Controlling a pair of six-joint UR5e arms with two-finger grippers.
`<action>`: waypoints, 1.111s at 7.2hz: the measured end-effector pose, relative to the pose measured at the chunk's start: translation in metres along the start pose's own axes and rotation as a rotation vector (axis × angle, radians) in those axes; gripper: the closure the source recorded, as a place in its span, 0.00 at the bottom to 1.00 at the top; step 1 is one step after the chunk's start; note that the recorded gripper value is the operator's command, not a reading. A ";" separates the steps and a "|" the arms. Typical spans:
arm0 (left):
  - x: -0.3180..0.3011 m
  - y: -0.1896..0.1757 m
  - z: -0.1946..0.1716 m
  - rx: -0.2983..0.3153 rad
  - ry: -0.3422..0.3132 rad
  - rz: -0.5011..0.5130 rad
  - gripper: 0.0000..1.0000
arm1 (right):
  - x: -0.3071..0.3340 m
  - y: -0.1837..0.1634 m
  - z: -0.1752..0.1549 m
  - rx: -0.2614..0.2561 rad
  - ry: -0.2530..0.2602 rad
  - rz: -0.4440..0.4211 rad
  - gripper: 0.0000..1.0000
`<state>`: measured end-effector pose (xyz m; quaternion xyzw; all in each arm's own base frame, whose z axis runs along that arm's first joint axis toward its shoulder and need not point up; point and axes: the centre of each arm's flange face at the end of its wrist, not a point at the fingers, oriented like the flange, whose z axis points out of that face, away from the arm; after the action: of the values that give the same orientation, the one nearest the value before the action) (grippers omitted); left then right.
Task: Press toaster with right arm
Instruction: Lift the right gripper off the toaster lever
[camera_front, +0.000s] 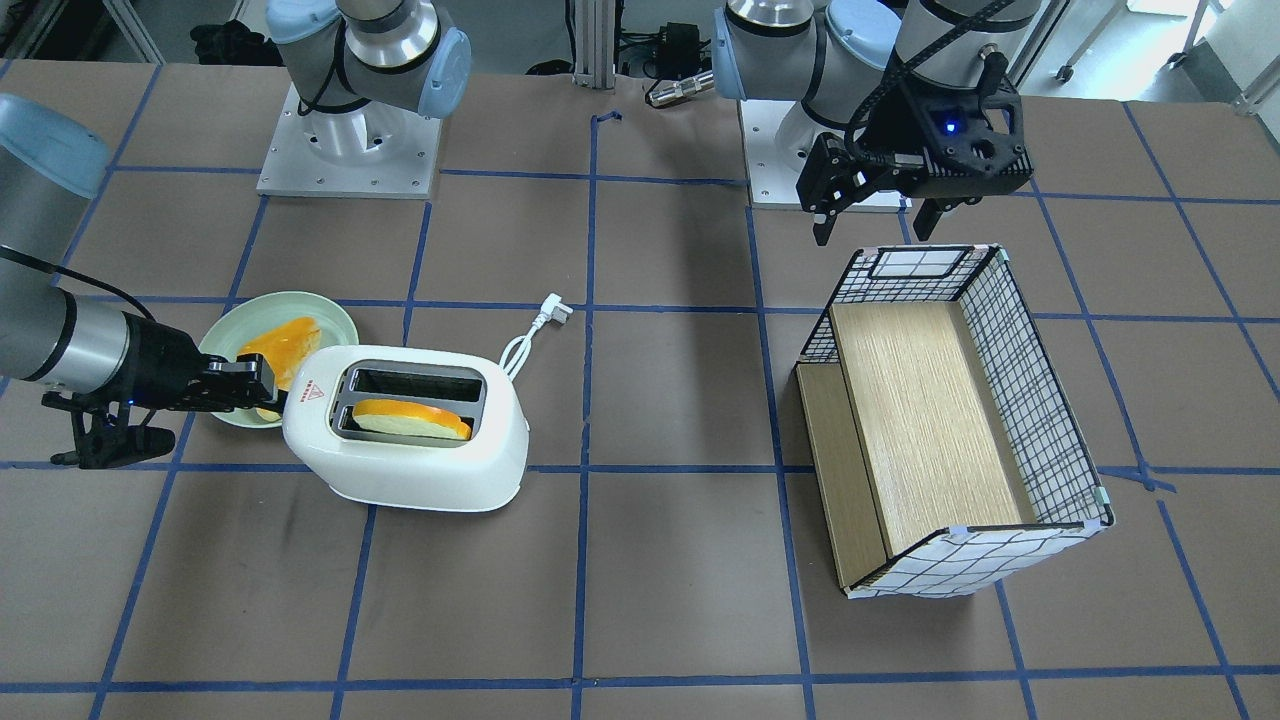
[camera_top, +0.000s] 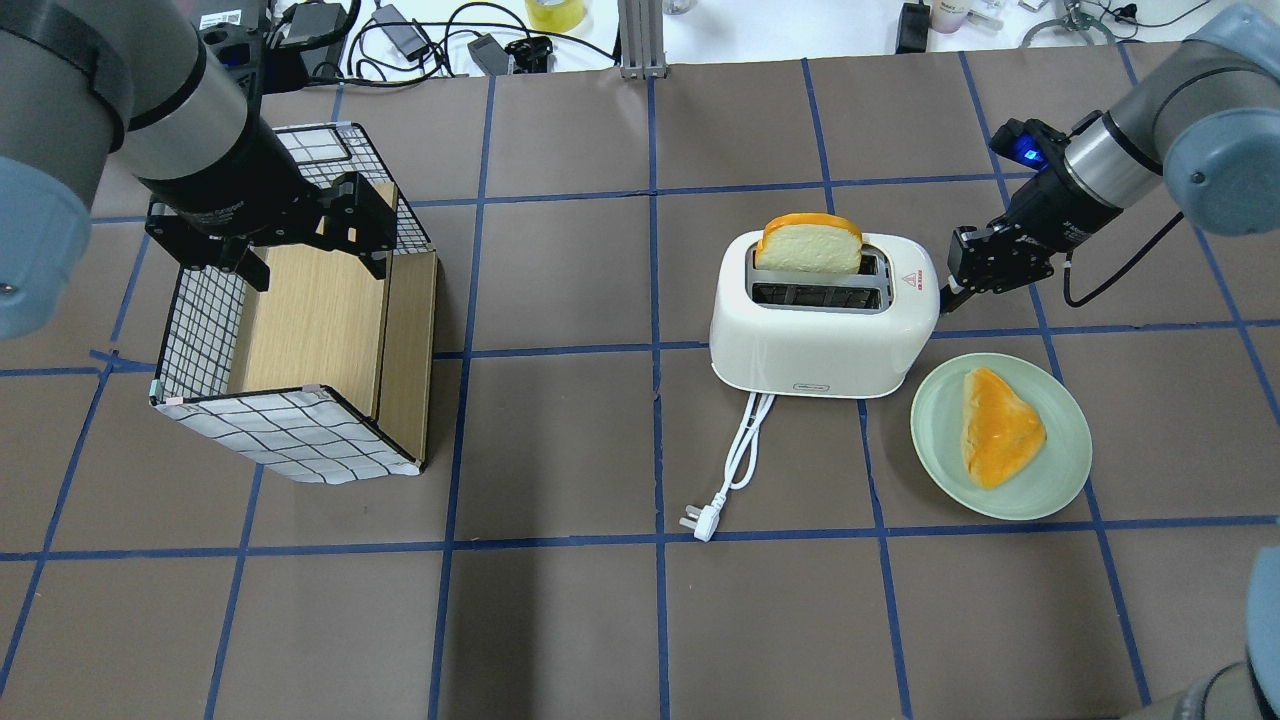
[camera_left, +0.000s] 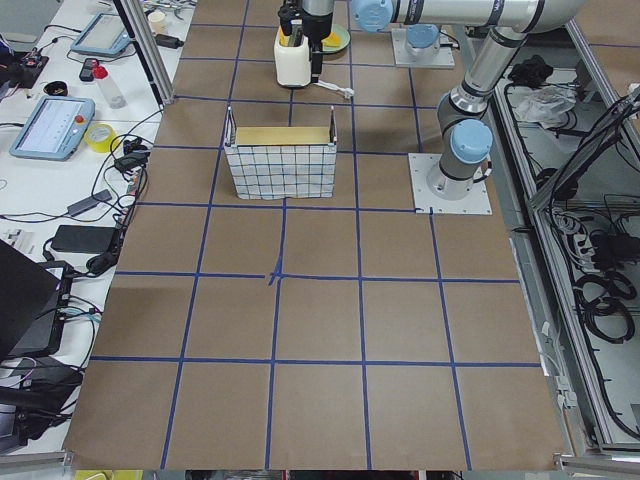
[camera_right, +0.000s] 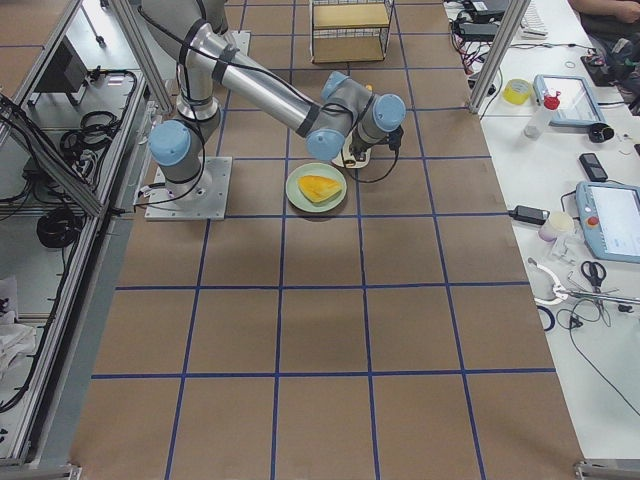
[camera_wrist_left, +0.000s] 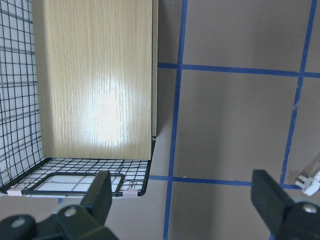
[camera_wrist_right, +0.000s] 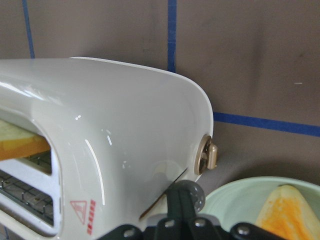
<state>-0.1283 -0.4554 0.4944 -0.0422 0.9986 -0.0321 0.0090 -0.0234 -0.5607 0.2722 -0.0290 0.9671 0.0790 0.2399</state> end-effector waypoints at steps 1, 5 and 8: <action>0.000 0.000 0.000 0.000 0.000 0.000 0.00 | 0.003 0.000 0.005 -0.002 -0.001 0.001 1.00; 0.000 0.000 0.000 0.000 0.000 0.000 0.00 | 0.007 -0.001 0.013 -0.007 -0.002 0.003 1.00; 0.000 0.000 0.000 0.000 0.000 0.000 0.00 | 0.010 -0.002 0.019 -0.017 -0.009 0.008 1.00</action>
<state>-0.1283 -0.4554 0.4943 -0.0422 0.9986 -0.0320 0.0090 -0.0231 -0.5598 0.2507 -0.0270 0.9655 0.0883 0.2436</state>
